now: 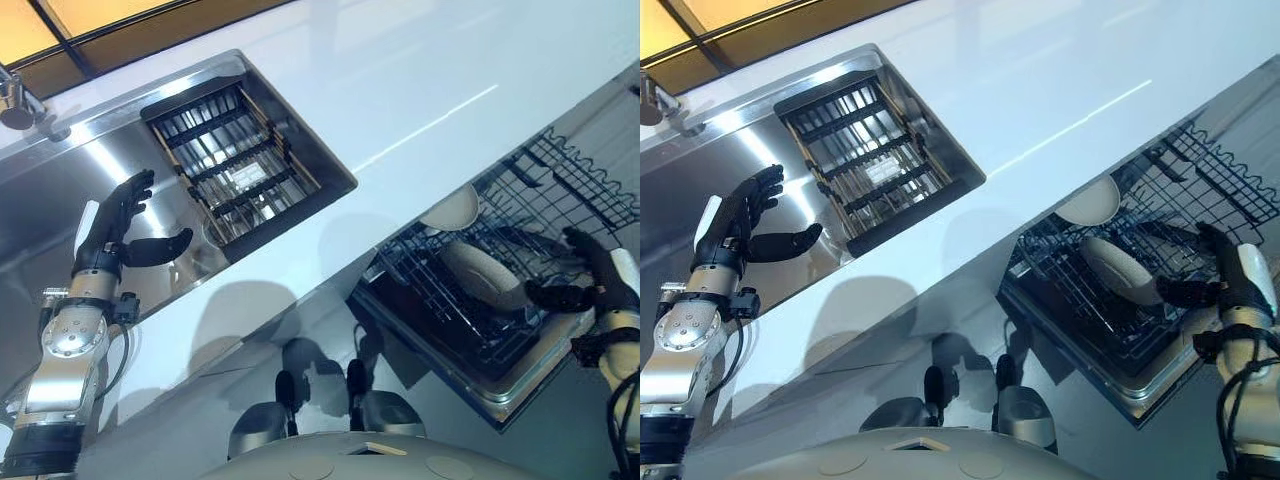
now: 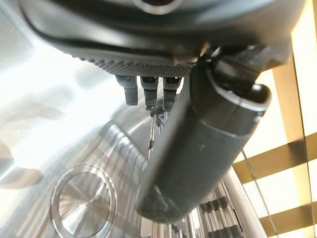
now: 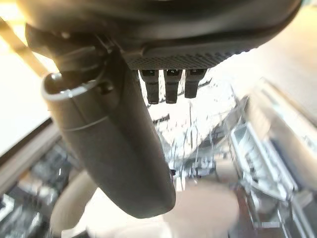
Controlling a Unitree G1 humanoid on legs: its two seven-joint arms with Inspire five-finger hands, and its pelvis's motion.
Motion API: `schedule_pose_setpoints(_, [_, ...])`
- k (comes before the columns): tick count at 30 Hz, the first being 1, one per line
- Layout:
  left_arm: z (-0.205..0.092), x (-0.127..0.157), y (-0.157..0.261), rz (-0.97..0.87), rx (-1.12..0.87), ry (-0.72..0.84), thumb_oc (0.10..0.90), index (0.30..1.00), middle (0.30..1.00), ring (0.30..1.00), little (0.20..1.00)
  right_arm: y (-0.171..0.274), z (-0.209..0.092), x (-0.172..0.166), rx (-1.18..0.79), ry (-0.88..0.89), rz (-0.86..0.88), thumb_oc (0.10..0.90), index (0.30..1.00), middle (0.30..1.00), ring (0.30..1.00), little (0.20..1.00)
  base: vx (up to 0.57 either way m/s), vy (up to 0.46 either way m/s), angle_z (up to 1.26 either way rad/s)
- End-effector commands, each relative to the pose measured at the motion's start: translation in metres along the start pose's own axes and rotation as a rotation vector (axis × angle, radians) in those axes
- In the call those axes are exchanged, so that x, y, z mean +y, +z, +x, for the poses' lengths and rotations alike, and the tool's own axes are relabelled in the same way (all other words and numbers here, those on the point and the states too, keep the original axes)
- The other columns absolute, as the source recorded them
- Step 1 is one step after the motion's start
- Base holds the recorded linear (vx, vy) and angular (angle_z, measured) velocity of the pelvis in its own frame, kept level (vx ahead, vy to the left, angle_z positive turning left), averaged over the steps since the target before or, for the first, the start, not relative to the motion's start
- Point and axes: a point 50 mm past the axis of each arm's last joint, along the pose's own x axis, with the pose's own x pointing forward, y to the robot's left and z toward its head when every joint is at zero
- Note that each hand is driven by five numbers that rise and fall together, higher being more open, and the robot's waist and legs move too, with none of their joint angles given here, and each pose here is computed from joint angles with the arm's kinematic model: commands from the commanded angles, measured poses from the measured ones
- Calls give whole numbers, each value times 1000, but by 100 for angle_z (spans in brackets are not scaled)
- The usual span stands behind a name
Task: Pick up plates and place into dishwasher.
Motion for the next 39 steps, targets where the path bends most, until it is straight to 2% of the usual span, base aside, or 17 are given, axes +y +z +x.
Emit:
schedule_pose_setpoints(1, [7, 20, 25, 8, -133, 69, 800, 900, 900, 900, 900, 37, 2, -36, -216, -130, -14, 800, 900, 900, 900, 900, 11, 23, -11])
schedule_pose_setpoints(4, [7, 19, 26, 8, -131, 62, 800, 900, 900, 900, 900, 37, 0, -29, -224, -78, 65, 800, 900, 900, 900, 900, 13, 13, -11])
schedule_pose_setpoints(9, [7, 16, 21, 8, -130, 52, 800, 900, 900, 900, 900, 27, 1, -7, -157, 14, 297, 800, 900, 900, 900, 900, 10, 13, -9])
schedule_pose_setpoints(14, [7, 13, 18, 5, -132, 44, 800, 900, 900, 900, 900, 1, -2, 28, -8, 118, 566, 800, 900, 900, 900, 900, 0, 0, 0])
schedule_pose_setpoints(15, [7, 10, 16, 4, -132, 39, 800, 900, 900, 900, 900, -9, -4, 46, 54, 152, 684, 800, 900, 900, 900, 900, 0, 0, 0])
schedule_pose_setpoints(19, [11, 4, 17, 4, -138, 22, 800, 900, 900, 900, 900, -28, -9, 79, 224, 98, 959, 800, 900, 900, 900, 900, 0, 0, 0])
schedule_pose_setpoints(22, [16, 0, 20, 0, -140, 15, 800, 900, 900, 900, 900, -39, -11, 93, 322, 22, 1081, 800, 900, 900, 900, 900, 2, 2, 1])
schedule_pose_setpoints(31, [28, -7, 28, -13, -142, 10, 800, 900, 900, 900, 900, -58, -14, 111, 508, -172, 1137, 800, 900, 900, 900, 900, -3, 7, 9])
schedule_pose_setpoints(39, [25, -7, 26, -28, -137, 21, 800, 900, 900, 900, 900, -53, -14, 105, 427, -295, 1079, 800, 900, 900, 900, 900, 0, 0, 5])
